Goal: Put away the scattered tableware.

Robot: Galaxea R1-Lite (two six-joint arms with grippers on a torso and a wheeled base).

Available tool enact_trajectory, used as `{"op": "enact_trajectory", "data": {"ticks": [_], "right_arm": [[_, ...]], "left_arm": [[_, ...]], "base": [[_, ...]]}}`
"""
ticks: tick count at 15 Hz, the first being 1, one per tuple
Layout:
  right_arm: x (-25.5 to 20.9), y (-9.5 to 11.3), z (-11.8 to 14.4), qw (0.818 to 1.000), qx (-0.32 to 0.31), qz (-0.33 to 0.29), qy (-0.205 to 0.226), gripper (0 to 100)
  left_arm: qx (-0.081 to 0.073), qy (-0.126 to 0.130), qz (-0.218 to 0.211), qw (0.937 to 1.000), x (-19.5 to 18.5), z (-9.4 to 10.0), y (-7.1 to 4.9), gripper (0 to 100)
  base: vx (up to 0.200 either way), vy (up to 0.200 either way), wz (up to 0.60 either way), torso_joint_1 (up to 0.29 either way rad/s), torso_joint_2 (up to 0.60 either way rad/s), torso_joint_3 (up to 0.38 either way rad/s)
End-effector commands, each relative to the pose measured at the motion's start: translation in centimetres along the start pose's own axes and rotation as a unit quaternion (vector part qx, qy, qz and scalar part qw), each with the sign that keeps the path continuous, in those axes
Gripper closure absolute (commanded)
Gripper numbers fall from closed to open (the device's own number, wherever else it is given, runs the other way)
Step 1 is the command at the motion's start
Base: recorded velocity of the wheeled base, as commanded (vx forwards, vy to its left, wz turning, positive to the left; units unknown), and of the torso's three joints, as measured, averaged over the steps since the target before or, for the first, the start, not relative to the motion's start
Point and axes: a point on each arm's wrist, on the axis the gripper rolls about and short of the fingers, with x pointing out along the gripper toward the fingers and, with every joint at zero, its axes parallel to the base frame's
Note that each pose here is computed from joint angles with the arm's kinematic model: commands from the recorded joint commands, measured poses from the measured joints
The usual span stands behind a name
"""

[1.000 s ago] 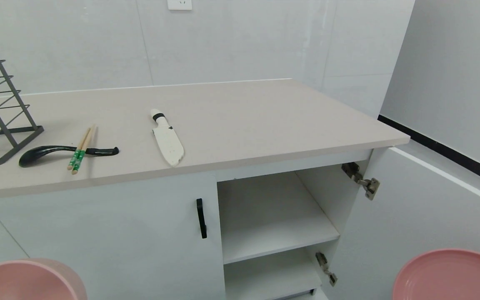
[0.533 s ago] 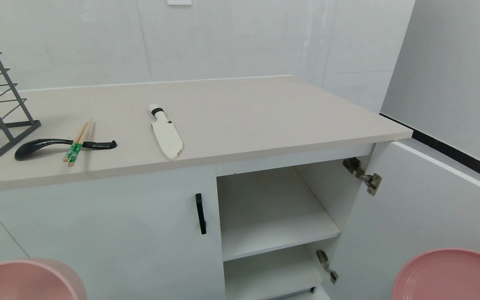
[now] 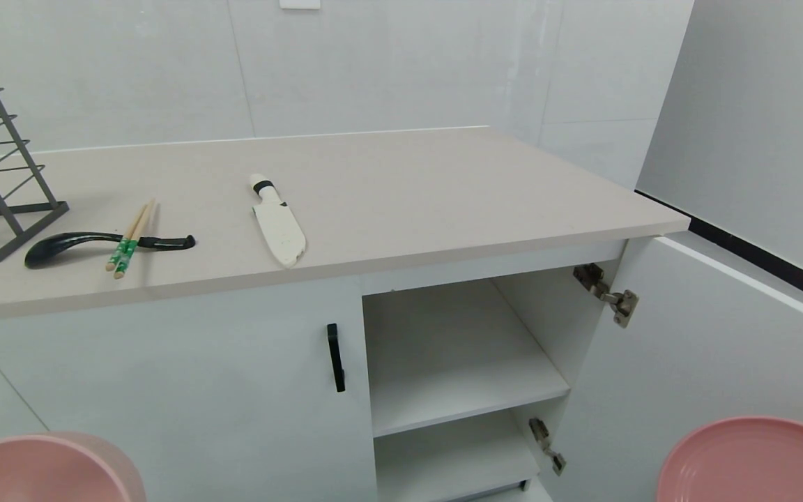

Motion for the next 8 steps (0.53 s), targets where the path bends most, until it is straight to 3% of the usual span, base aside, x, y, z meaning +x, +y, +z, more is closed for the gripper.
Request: {"op": "enact_trajectory", "data": {"ticks": [1, 8], "right_arm": [[0.0, 0.0, 0.01, 1.0, 0.0, 0.0, -0.001, 100], [0.01, 0.0, -0.03, 1.0, -0.001, 0.001, 0.0, 100]], "left_arm": [[0.0, 0.0, 0.001, 1.0, 0.0, 0.0, 0.0, 100], [0.005, -0.001, 0.001, 1.0, 0.0, 0.02, 0.0, 100]], "base": [[0.0, 0.0, 0.0, 0.0, 0.0, 0.0], [0.0, 0.0, 0.0, 0.0, 0.0, 0.0]]}}
